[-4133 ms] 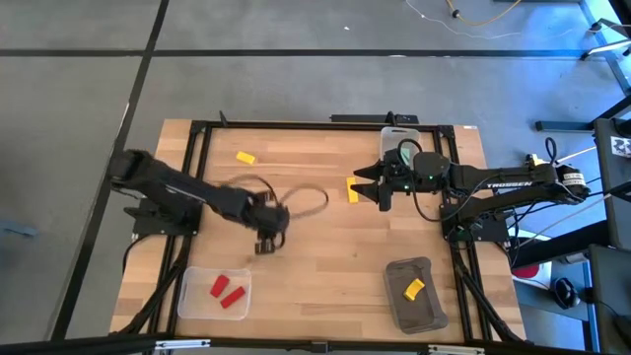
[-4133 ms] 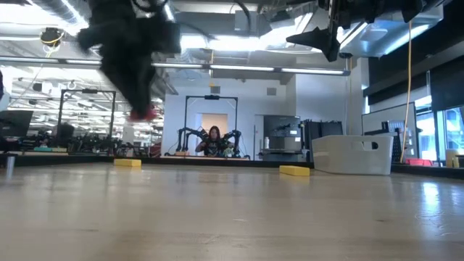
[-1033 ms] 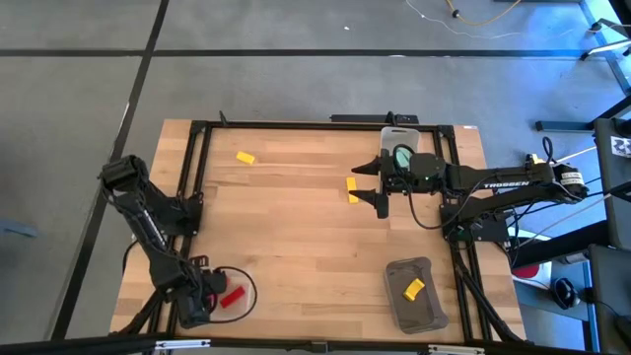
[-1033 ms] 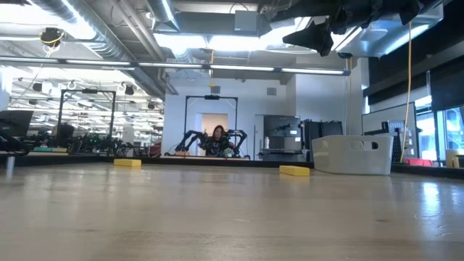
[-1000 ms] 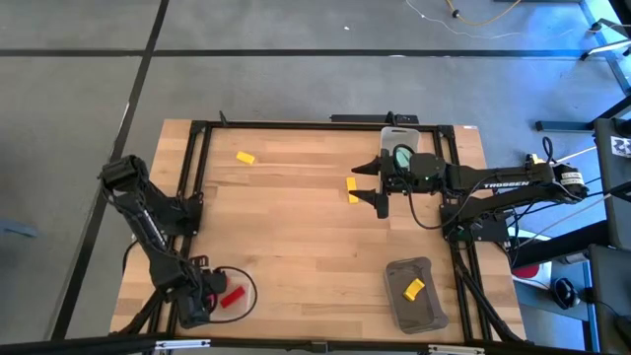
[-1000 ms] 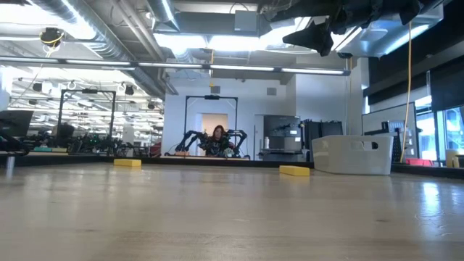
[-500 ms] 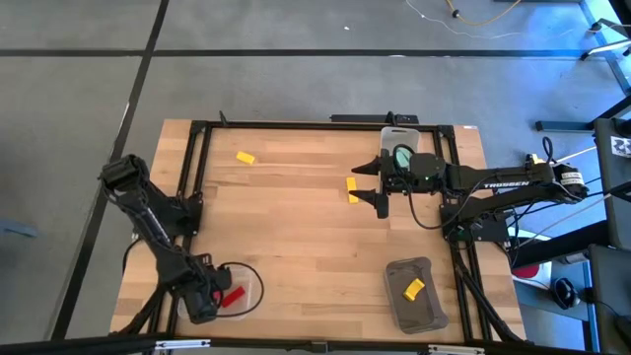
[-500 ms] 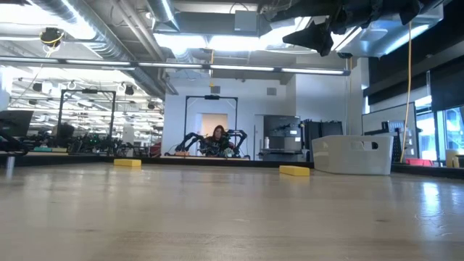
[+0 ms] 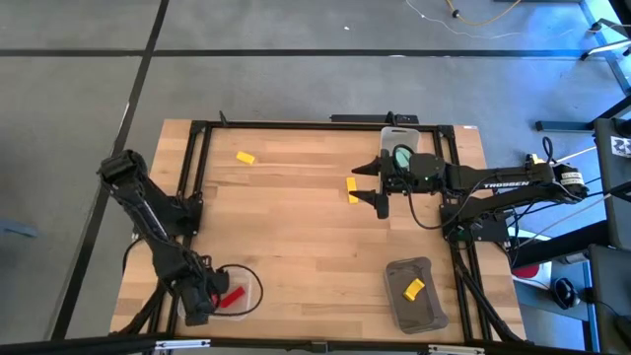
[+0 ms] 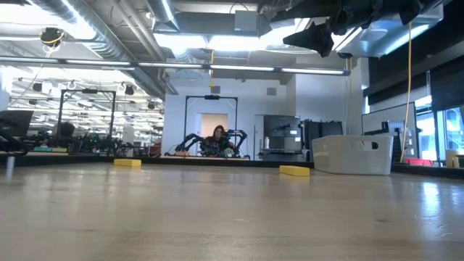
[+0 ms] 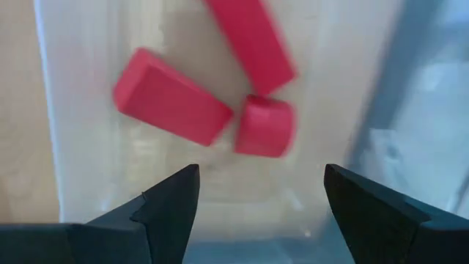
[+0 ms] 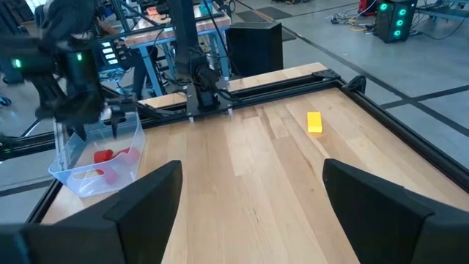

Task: Sort & place blocks by color
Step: Put the right yellow block into the black bin

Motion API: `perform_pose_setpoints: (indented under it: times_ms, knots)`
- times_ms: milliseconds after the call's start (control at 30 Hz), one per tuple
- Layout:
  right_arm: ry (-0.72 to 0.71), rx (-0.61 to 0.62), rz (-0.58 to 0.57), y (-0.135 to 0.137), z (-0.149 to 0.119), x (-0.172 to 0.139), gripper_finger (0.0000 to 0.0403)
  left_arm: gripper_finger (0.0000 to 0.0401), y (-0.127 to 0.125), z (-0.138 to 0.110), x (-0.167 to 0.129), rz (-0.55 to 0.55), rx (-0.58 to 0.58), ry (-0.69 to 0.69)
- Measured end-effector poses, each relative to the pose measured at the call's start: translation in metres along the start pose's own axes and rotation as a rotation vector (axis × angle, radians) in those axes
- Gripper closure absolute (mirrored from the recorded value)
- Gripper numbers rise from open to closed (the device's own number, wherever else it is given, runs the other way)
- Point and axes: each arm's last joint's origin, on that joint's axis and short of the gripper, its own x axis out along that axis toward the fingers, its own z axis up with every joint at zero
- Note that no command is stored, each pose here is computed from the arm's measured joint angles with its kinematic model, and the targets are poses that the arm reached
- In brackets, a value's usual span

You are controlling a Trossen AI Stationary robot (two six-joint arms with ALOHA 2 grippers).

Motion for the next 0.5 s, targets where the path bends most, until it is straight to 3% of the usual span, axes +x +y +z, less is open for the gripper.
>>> perform_pose_setpoints:
  times_ms: [133,267,367,500]
  knots:
    - [0.000,0.000,0.000,0.000,0.000,0.000,0.0073,0.0118,0.004,0.002,-0.035,-0.115,-0.010,-0.114]
    - [-0.001,0.000,0.000,0.000,0.000,0.000,0.0073,0.0118,0.028,0.013,-0.083,-0.171,-0.062,-0.375]
    - [-0.003,0.000,0.001,0.000,0.000,0.000,0.0073,0.0118,0.054,0.028,-0.116,-0.131,-0.113,-0.651]
    - [-0.018,0.001,0.002,0.000,0.002,0.000,0.0073,0.0118,0.092,0.046,-0.157,0.001,-0.146,-0.986]
